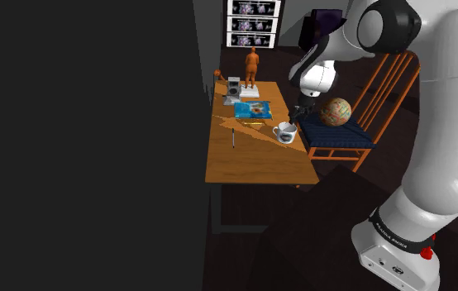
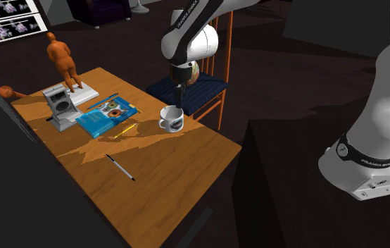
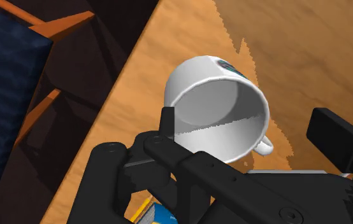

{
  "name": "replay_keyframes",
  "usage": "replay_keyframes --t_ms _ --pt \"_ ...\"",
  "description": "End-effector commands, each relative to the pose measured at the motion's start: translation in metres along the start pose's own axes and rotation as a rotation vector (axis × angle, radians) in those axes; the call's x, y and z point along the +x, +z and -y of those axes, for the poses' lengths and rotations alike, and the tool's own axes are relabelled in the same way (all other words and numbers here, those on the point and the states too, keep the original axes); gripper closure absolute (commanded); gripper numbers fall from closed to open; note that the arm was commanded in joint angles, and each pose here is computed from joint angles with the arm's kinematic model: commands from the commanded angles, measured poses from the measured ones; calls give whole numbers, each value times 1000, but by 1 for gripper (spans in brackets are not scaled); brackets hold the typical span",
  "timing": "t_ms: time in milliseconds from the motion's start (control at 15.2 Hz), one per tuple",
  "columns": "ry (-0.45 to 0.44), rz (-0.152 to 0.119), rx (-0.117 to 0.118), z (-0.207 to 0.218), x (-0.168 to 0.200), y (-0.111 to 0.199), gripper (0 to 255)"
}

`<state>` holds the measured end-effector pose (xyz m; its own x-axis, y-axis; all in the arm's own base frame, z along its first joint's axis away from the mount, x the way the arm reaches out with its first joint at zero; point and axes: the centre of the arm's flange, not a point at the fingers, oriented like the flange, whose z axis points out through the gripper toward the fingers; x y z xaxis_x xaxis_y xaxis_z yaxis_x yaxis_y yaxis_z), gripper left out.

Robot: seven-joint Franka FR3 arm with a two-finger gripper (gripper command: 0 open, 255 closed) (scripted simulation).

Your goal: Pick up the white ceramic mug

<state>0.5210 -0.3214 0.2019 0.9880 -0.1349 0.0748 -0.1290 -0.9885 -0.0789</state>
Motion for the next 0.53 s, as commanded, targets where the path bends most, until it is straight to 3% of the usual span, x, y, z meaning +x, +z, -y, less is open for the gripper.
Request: replay_keyframes --t_ms 0,462 --pt "1 -7 -1 -15 12 18 0" --pt "5 -21 -4 -48 39 64 0"
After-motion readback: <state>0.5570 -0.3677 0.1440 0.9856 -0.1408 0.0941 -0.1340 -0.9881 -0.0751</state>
